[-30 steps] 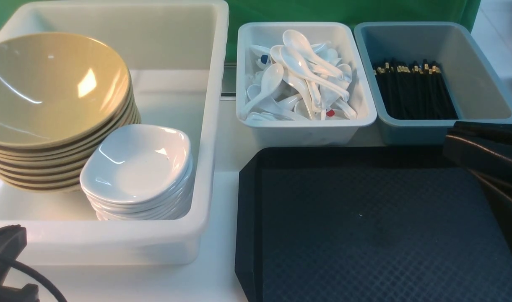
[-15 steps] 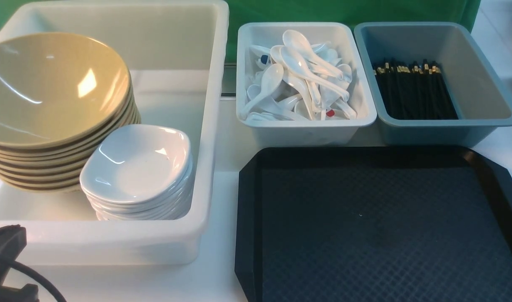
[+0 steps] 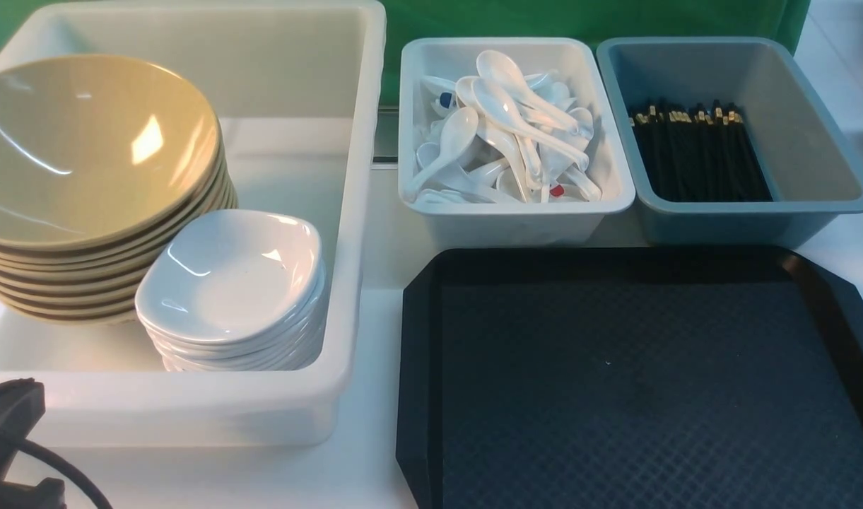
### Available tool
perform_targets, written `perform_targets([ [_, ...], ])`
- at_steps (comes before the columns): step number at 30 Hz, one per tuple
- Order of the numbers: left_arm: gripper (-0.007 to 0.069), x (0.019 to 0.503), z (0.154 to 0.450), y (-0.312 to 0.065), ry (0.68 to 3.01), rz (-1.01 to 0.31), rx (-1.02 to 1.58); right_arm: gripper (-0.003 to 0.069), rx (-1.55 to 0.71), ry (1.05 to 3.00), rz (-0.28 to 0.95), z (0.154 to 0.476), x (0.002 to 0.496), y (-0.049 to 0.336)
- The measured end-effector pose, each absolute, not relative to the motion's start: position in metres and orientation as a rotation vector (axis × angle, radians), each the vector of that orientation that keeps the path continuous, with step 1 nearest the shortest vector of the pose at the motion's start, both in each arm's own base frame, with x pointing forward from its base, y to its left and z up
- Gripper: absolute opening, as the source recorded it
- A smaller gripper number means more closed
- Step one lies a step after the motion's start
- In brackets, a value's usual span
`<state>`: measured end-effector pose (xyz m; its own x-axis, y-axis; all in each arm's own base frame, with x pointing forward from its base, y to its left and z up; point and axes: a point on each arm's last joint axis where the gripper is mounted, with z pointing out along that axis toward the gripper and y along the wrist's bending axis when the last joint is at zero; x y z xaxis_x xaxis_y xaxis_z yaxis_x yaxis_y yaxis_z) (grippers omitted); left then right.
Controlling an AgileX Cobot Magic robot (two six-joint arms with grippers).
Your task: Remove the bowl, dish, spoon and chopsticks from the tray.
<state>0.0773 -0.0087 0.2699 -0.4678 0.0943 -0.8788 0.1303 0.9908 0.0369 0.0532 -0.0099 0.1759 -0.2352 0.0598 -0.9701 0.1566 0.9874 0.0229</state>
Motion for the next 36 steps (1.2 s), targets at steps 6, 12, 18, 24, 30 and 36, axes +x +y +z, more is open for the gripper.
perform_targets([
  [6,-0.0014,0.077,0.270,-0.009,2.061,-0.042,0.158,0.0031,0.158,1.810,-0.092,0.176,0.053,-0.010],
  [12,-0.0015,0.077,0.270,-0.009,2.061,-0.042,0.158,0.0034,0.158,1.810,-0.092,0.176,0.053,-0.010],
  [18,-0.0015,0.077,0.270,-0.009,2.061,-0.042,0.158,0.0034,0.158,1.810,-0.092,0.176,0.053,-0.010],
  [24,-0.0015,0.077,0.270,-0.009,2.059,-0.042,0.157,0.0036,0.158,1.810,-0.092,0.176,0.053,-0.010],
  [30,-0.0015,0.075,0.256,-0.007,2.055,-0.001,0.173,0.0041,0.158,1.810,-0.092,0.176,0.053,-0.010],
  [36,-0.0015,0.063,0.219,-0.002,1.952,0.090,0.194,0.0043,0.157,1.810,-0.093,0.176,0.053,-0.010],
])
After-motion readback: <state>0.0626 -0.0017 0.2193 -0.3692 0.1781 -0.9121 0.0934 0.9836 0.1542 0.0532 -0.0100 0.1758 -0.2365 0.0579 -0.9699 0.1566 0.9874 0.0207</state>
